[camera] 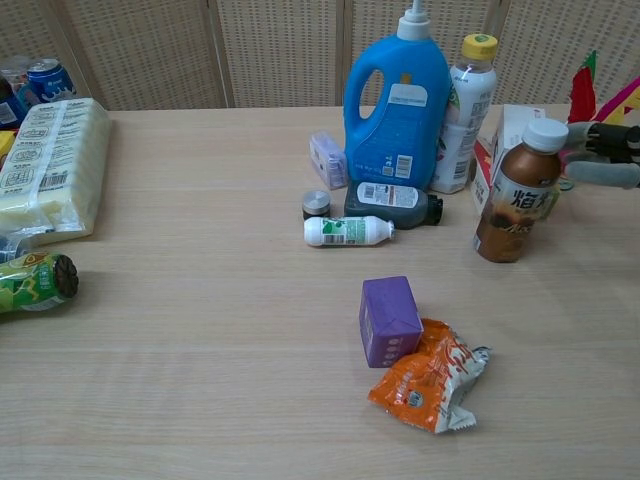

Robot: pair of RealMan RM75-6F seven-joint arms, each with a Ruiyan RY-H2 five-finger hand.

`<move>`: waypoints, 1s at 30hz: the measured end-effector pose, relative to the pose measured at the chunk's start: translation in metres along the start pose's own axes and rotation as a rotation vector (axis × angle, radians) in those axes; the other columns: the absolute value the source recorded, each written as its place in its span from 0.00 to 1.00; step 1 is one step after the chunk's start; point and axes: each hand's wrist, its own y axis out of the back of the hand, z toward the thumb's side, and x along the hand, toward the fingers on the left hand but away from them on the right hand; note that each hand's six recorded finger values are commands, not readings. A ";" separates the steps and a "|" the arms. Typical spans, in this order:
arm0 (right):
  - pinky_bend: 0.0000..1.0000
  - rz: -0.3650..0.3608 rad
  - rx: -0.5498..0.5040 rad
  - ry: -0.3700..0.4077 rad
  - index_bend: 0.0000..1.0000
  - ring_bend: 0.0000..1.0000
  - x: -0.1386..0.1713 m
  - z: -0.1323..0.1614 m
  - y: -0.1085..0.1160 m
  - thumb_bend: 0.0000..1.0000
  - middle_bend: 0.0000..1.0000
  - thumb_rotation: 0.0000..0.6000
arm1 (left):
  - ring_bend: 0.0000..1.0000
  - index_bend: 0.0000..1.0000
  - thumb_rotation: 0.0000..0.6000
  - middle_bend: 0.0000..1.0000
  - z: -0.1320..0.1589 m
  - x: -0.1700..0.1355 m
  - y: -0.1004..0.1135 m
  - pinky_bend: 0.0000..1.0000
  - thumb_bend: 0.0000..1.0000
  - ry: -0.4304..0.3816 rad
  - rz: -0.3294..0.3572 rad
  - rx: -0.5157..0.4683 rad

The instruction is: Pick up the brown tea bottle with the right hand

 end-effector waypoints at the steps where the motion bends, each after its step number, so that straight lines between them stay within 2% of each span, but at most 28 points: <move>1: 0.00 0.001 -0.002 -0.001 0.00 0.00 0.001 0.000 -0.001 0.12 0.00 0.63 | 0.00 0.00 1.00 0.00 -0.001 0.000 0.000 0.00 0.37 0.001 0.001 0.000; 11: 0.00 0.002 -0.011 -0.007 0.00 0.00 0.009 0.000 -0.011 0.12 0.00 0.63 | 0.00 0.00 1.00 0.00 -0.005 -0.003 0.000 0.00 0.37 0.006 0.002 -0.003; 20: 0.00 0.018 -0.016 0.009 0.00 0.00 -0.015 0.011 -0.012 0.12 0.00 0.63 | 0.00 0.00 1.00 0.00 -0.009 -0.008 0.001 0.00 0.38 0.019 0.008 -0.003; 30: 0.00 0.072 -0.029 0.038 0.00 0.00 -0.028 0.022 -0.033 0.12 0.00 0.64 | 0.00 0.00 1.00 0.00 -0.012 -0.013 0.004 0.00 0.38 0.035 0.015 0.002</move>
